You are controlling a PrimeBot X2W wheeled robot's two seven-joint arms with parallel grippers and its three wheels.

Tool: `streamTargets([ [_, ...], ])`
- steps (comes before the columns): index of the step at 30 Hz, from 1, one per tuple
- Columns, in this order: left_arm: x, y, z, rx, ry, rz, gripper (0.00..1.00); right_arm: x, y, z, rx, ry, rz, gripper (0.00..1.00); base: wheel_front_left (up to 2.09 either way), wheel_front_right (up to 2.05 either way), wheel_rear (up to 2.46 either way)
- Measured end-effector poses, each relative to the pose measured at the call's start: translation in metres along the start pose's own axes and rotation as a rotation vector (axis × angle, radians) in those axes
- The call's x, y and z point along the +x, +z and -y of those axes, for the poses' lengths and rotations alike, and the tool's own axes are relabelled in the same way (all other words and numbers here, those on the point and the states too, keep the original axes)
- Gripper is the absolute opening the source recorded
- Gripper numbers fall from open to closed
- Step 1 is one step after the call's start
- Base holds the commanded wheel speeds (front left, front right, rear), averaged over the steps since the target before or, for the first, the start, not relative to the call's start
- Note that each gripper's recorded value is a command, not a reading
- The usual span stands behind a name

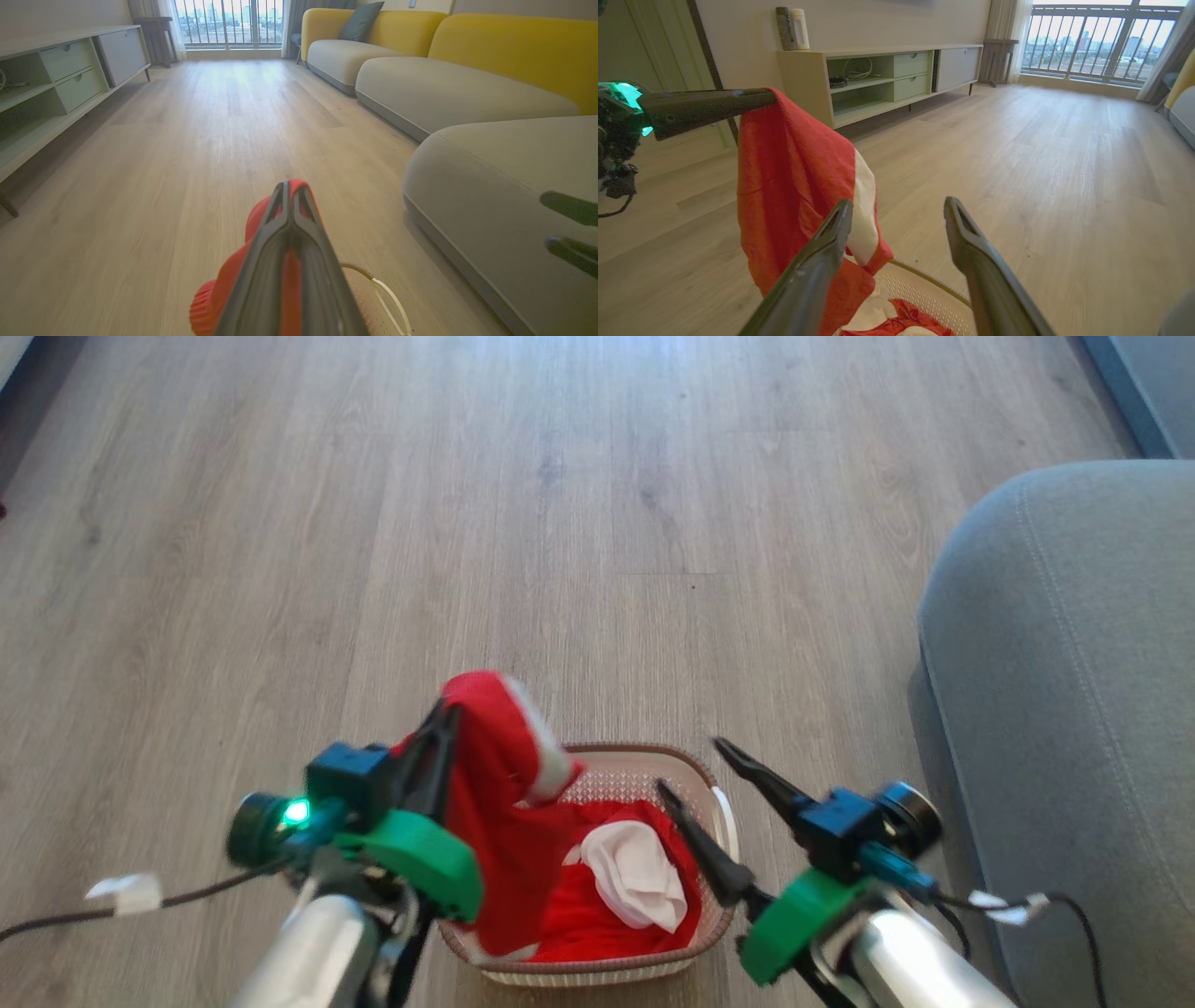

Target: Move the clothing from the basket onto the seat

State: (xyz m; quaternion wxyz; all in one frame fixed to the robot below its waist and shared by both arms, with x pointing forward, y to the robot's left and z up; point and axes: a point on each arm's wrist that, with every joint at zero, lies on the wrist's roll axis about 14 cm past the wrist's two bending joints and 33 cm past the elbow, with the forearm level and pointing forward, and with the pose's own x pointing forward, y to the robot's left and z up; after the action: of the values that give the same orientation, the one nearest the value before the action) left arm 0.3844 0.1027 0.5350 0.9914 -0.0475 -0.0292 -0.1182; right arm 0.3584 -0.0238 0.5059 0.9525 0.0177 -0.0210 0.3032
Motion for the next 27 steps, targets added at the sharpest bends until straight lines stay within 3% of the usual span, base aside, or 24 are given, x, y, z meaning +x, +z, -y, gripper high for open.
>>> streamTargets([
  [9,-0.003,0.022,0.067,-0.019,-0.205,0.031,0.0,0.029,0.024,-0.033,-0.051,0.164,0.05,1.0,0.0,0.0,0.0],
  [17,-0.014,0.044,0.113,-0.058,-0.337,0.077,0.0,0.035,0.019,-0.037,-0.052,0.191,0.025,1.0,0.0,0.0,0.0],
  [18,-0.015,0.045,0.114,-0.059,-0.339,0.082,0.0,0.034,0.015,-0.038,-0.048,0.195,0.014,0.92,0.0,0.0,0.0],
  [19,-0.015,0.046,0.114,-0.061,-0.34,0.081,0.0,0.034,0.013,-0.039,-0.04,0.197,0.007,0.47,0.0,0.0,0.0],
  [20,-0.015,0.045,0.114,-0.064,-0.34,0.075,0.0,0.034,0.011,-0.039,-0.028,0.196,0.001,0.15,0.0,0.0,0.0],
  [21,-0.015,0.045,0.114,-0.065,-0.341,0.075,0.0,0.034,0.009,-0.04,-0.016,0.196,-0.005,0.0,0.0,0.0,0.0],
  [26,-0.015,0.044,0.115,-0.076,-0.343,0.068,0.03,0.032,0.005,-0.035,0.012,0.18,-0.019,0.0,0.0,0.0,0.0],
  [27,-0.015,0.044,0.115,-0.082,-0.344,0.065,0.28,0.031,0.005,-0.034,0.016,0.174,-0.019,0.0,0.0,0.0,0.0],
])
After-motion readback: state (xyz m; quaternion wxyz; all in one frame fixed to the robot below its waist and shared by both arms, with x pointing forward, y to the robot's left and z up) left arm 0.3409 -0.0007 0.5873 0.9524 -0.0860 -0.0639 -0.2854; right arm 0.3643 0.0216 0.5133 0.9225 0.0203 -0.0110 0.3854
